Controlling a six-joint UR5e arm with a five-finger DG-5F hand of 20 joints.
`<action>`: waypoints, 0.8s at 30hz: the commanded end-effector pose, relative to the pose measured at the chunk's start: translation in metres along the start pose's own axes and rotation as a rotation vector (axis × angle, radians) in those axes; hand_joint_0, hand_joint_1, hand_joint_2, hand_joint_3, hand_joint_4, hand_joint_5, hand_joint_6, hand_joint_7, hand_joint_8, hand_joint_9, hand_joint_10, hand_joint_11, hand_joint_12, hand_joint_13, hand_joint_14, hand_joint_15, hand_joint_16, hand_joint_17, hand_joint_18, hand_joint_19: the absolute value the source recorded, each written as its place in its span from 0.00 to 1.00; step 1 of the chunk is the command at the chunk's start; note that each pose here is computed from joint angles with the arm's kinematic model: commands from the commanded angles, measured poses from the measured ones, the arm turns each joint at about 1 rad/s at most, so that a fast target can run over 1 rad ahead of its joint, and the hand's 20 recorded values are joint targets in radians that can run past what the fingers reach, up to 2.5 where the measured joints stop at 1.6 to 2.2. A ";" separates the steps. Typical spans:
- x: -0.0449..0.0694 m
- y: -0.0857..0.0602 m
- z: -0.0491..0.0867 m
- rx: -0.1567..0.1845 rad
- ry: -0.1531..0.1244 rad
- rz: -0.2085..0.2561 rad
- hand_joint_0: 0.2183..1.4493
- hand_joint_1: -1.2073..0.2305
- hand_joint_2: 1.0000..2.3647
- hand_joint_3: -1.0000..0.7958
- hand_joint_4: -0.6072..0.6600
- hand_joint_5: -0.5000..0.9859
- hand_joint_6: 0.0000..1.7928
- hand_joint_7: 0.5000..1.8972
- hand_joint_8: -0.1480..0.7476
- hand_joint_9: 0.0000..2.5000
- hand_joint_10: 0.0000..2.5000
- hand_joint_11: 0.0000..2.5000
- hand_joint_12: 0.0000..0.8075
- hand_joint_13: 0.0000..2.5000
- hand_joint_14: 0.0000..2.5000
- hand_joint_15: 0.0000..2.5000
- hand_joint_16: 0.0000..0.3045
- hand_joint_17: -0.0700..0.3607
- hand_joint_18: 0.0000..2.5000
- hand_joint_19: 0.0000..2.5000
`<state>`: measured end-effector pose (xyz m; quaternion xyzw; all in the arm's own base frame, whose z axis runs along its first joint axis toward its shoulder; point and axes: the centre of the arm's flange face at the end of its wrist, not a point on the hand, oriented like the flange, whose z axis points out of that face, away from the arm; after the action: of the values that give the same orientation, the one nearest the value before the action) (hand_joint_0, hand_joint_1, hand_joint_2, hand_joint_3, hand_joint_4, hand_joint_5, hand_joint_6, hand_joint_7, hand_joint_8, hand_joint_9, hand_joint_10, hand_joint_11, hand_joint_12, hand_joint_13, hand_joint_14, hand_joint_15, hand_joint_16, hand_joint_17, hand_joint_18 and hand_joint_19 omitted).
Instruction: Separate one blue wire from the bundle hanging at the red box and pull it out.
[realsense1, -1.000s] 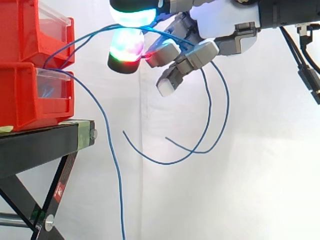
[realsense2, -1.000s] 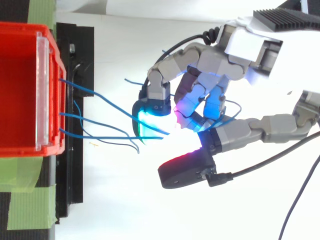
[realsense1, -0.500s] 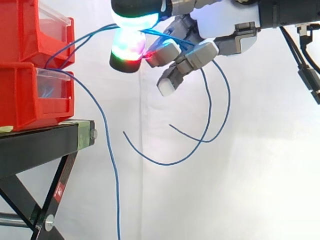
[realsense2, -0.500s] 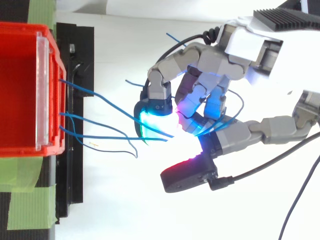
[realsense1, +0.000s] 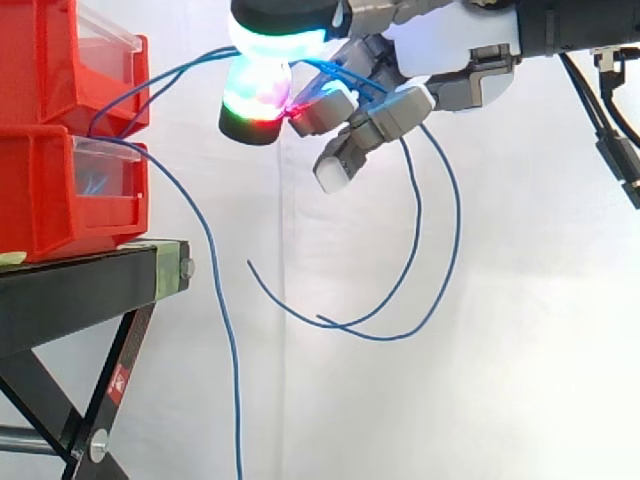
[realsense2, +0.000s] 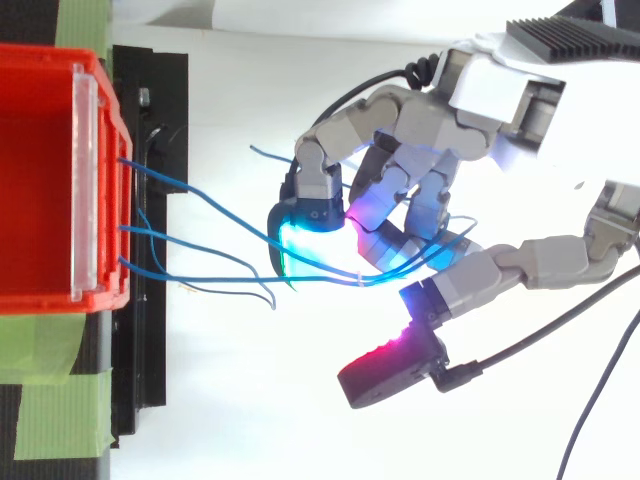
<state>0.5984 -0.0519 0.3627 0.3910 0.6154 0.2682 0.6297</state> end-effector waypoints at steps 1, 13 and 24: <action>-0.001 0.000 0.000 0.001 -0.001 0.000 0.27 0.37 0.00 0.28 0.67 0.21 0.51 0.38 0.60 0.47 0.03 0.66 0.49 0.63 0.05 0.61 0.20 0.48 0.35 0.24; 0.000 0.000 0.000 0.000 0.000 0.000 0.28 0.46 0.00 0.31 0.67 0.22 0.50 0.40 0.60 0.52 0.00 0.67 0.48 0.64 0.04 0.62 0.20 0.48 0.38 0.25; 0.000 0.000 0.000 0.000 0.000 0.000 0.31 0.39 0.01 0.37 0.65 0.23 0.50 0.45 0.63 0.57 0.00 0.69 0.47 0.67 0.02 0.65 0.19 0.46 0.41 0.26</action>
<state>0.5983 -0.0519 0.3627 0.3910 0.6153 0.2682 0.6298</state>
